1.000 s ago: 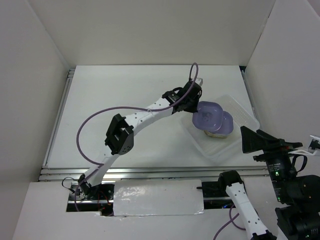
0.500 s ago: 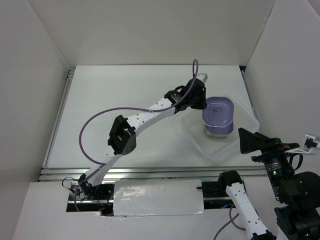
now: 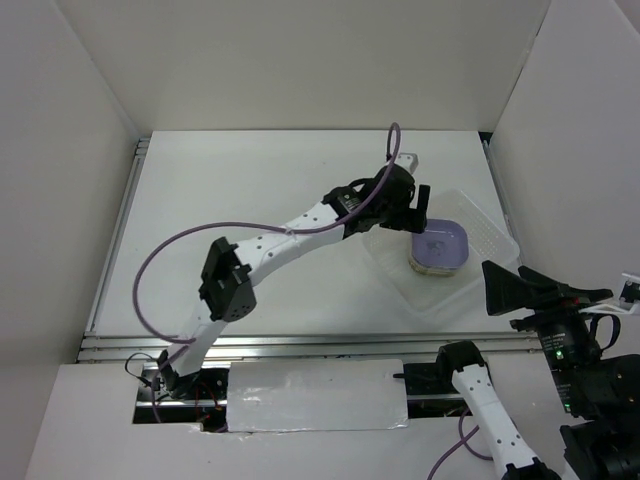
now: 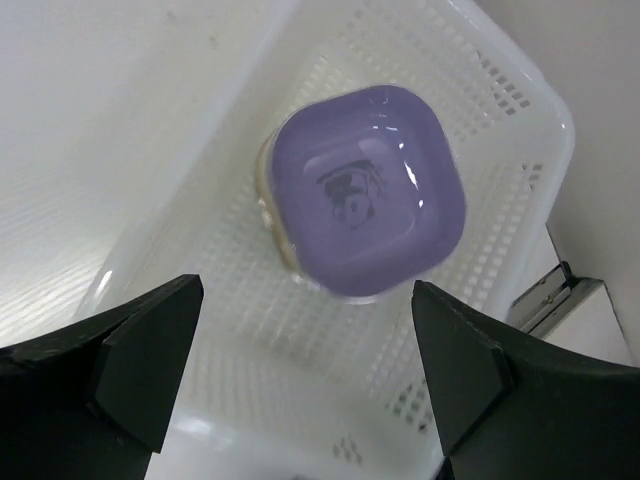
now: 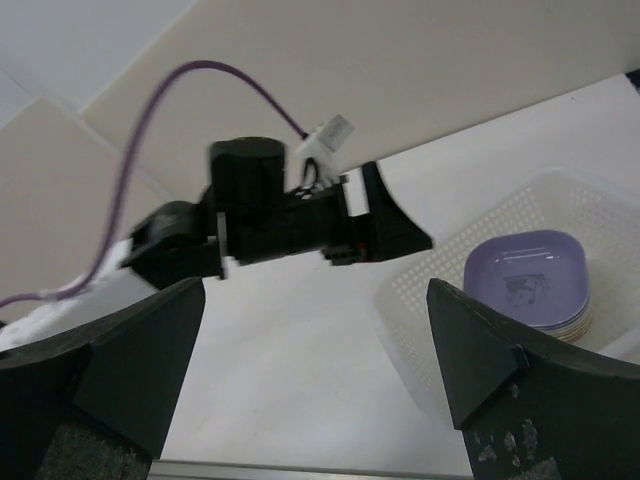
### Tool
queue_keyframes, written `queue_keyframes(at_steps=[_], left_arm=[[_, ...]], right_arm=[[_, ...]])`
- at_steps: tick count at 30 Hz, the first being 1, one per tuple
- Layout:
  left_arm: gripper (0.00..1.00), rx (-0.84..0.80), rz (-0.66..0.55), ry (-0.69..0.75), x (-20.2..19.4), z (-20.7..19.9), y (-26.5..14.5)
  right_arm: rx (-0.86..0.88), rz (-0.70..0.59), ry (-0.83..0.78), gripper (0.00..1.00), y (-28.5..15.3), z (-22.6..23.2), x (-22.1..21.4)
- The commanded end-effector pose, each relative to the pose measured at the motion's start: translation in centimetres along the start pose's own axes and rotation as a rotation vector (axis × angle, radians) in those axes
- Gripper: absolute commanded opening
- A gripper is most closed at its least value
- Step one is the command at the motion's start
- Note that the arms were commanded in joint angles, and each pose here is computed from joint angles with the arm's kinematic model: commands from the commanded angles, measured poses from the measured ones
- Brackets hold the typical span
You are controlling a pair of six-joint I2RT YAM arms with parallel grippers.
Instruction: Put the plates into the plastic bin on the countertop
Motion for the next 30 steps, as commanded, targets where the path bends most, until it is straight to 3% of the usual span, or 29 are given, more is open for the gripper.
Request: queue_keyframes(at_steps=[1, 3, 4, 7, 12, 13, 15, 22, 30], left_arm=[[0.99, 0.13, -0.262, 0.024, 8.0, -0.2, -14.2], [0.99, 0.25, -0.275, 0.001, 8.1, 2.4, -18.9], [0.99, 0.389, -0.243, 0.003, 7.0, 4.7, -20.6], [0.99, 0.585, -0.205, -0.082, 4.0, 10.3, -26.6], [0.99, 0.814, -0.315, -0.261, -1.4, 18.4, -38.5], [0.99, 0.852, -0.296, -0.266, -3.3, 19.5, -39.1], [0.99, 0.911, -0.381, -0.345, -6.7, 20.9, -44.2], [0.99, 0.961, -0.488, -0.435, -13.4, 21.6, -51.5], [0.99, 0.964, -0.478, -0.442, -16.3, 21.9, -52.2]], right_arm=[[-0.006, 0.044, -0.094, 1.0, 0.5, 0.3, 0.4], [-0.008, 0.061, -0.126, 1.0, 0.5, 0.5, 0.6], [-0.007, 0.069, -0.136, 1.0, 0.5, 0.6, 0.6], [-0.03, 0.074, -0.162, 1.0, 0.1, 0.8, 1.2], [-0.044, 0.042, -0.203, 1.0, -1.7, 0.5, 2.0], [-0.028, 0.047, -0.196, 1.0, -1.9, 0.5, 1.9], [-0.012, 0.028, -0.184, 1.0, -3.2, 0.3, 1.9], [0.046, 0.04, -0.154, 1.0, -6.4, -1.6, 0.5], [0.019, 0.078, -0.138, 1.0, -7.8, -3.9, -1.4]])
Point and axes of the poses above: each gripper's point midway between its finger pads, its own y axis out along the fingers, its own z axis along the line the jaws close on, x = y × z, the point moved 6 cm from there along -y, back along the fingers, and after that the axes turned 14 degrees about y, right-handed, at the moved point
